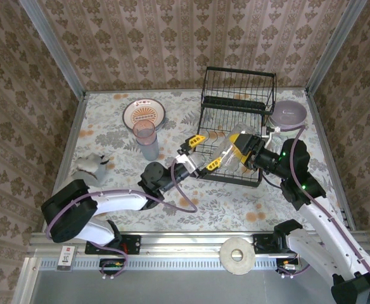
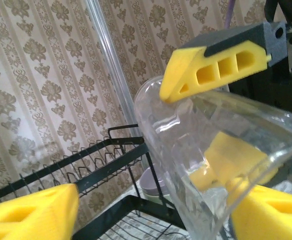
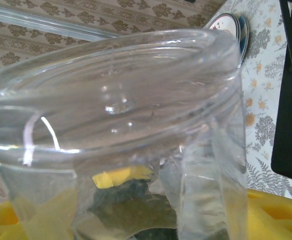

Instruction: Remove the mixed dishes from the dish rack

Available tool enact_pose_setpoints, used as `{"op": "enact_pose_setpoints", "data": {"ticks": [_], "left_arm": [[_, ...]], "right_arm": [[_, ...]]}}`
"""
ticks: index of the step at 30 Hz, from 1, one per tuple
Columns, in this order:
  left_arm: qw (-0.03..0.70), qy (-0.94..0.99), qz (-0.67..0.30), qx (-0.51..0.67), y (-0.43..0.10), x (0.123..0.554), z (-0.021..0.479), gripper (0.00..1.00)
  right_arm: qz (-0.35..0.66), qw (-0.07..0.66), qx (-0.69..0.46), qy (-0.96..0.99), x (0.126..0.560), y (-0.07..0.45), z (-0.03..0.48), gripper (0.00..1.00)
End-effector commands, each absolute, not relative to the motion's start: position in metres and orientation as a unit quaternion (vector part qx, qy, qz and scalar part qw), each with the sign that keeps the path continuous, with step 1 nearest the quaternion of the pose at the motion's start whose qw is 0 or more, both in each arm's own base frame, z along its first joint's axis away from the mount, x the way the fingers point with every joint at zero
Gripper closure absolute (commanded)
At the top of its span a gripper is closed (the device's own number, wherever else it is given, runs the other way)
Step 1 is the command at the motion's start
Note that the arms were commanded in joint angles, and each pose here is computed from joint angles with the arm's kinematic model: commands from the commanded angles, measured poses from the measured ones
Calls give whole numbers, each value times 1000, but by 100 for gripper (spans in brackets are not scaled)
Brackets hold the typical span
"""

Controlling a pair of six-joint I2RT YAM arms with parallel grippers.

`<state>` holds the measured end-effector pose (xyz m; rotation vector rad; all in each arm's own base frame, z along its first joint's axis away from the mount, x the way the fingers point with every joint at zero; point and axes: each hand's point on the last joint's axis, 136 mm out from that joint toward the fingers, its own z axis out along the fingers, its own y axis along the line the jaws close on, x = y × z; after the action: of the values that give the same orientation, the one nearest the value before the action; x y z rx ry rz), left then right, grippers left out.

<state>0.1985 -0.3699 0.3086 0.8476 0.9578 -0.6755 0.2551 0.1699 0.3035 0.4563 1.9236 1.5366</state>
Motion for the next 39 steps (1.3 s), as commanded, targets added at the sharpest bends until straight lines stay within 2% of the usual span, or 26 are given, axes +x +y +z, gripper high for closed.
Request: {"op": "enact_pose_setpoints", "data": {"ticks": [1,4,6,7,10,11,12,13,14,18,22,30,34,39], "left_arm": [[770,418,-316,364,-372,198,334,40],[768,425,-324,353,-374,200,337,68],[765,431,-331,346,-374,201,337,90],[763,434,-335,343,-374,201,336,97],[752,451,-351,330,-372,200,338,100],[745,461,-351,330,-373,199,337,100],[739,477,-344,330,-373,200,336,100],[730,497,-336,326,-372,203,335,100],[723,518,-329,317,-369,206,335,100],[665,638,-267,280,-343,229,327,100],[600,739,-188,243,-287,239,335,100],[424,892,-100,121,-150,233,361,100],[388,914,-70,99,-115,234,373,100],[321,940,-81,83,-98,250,362,100]], "right_arm": [[612,315,159,708,248,173,321,90],[615,318,159,704,249,172,322,90],[617,320,156,702,249,173,324,90],[619,322,154,700,249,173,325,90],[620,328,150,697,251,174,326,86],[620,337,142,694,252,174,328,76],[614,354,133,693,251,173,332,57],[598,375,125,697,251,169,333,25],[581,397,120,700,250,165,335,1],[508,480,125,704,246,137,339,0],[460,532,112,702,235,120,342,0],[436,543,63,715,233,129,332,0],[428,549,22,718,231,142,333,0],[419,544,-46,725,224,167,330,0]]}}
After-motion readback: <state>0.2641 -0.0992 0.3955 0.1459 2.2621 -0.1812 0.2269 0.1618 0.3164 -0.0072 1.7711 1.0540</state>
